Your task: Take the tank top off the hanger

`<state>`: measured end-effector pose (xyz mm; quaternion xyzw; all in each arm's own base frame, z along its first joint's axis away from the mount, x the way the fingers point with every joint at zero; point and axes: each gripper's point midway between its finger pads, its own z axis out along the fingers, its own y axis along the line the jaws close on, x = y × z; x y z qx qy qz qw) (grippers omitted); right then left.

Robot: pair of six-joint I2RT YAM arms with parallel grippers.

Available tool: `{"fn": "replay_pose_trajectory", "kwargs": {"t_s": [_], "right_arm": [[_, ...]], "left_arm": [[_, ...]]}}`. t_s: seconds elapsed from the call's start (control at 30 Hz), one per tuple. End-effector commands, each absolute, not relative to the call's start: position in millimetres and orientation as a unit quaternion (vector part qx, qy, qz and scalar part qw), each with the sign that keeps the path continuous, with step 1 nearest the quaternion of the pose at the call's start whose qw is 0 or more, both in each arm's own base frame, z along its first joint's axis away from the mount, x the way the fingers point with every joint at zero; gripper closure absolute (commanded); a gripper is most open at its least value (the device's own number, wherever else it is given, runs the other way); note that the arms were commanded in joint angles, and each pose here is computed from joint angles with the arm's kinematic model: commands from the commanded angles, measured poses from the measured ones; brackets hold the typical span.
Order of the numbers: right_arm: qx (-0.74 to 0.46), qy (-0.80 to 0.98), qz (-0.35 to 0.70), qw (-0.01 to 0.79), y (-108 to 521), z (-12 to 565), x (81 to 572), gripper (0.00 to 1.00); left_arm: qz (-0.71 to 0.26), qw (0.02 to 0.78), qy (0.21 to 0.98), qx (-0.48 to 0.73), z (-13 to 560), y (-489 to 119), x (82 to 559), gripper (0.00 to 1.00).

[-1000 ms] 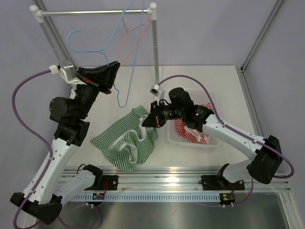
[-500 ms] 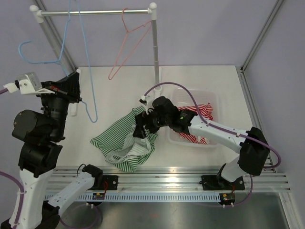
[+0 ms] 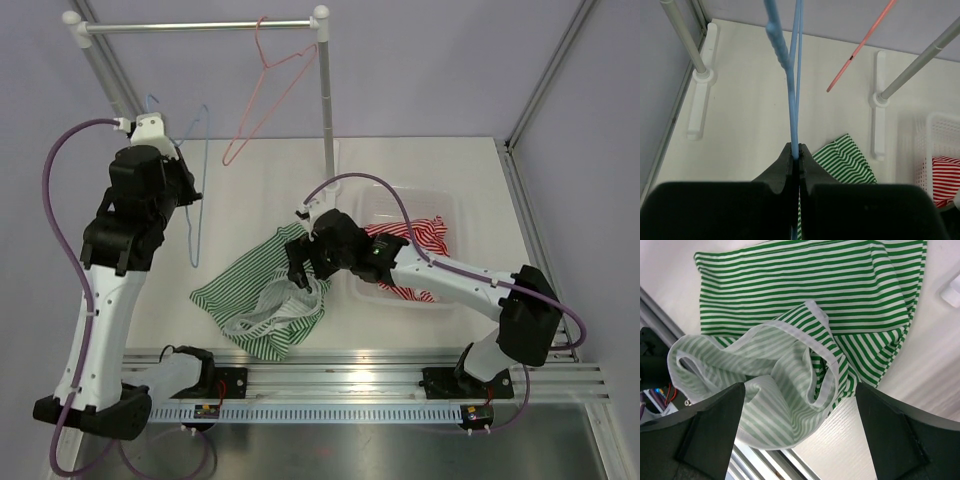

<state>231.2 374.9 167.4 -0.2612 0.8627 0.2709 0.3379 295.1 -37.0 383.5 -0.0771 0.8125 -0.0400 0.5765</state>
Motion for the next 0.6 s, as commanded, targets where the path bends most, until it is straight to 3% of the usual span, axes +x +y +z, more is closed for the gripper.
{"fn": "replay_pose_trajectory", "kwargs": {"t_s": [0.0,0.3,0.57], "right_arm": [[-0.295,0.830,0.316,0.352,376.0,186.1,214.5,0.01],[-0.315,0.816,0.358,0.328,362.9,188.5,184.4,0.01],[-0.324,0.800,0.393,0.317,358.4,199.0,165.9,0.00]], "left_arm": [[-0.085,0.602,0.794,-0.023,424.5,-54.6,304.7,1.00],[-0.074,0.612,0.787,-0.005,483.6,-55.6,381.6,1.00],[-0.077,0.639,0.765,0.017,486.7,-62.1,451.8,0.98]]}}
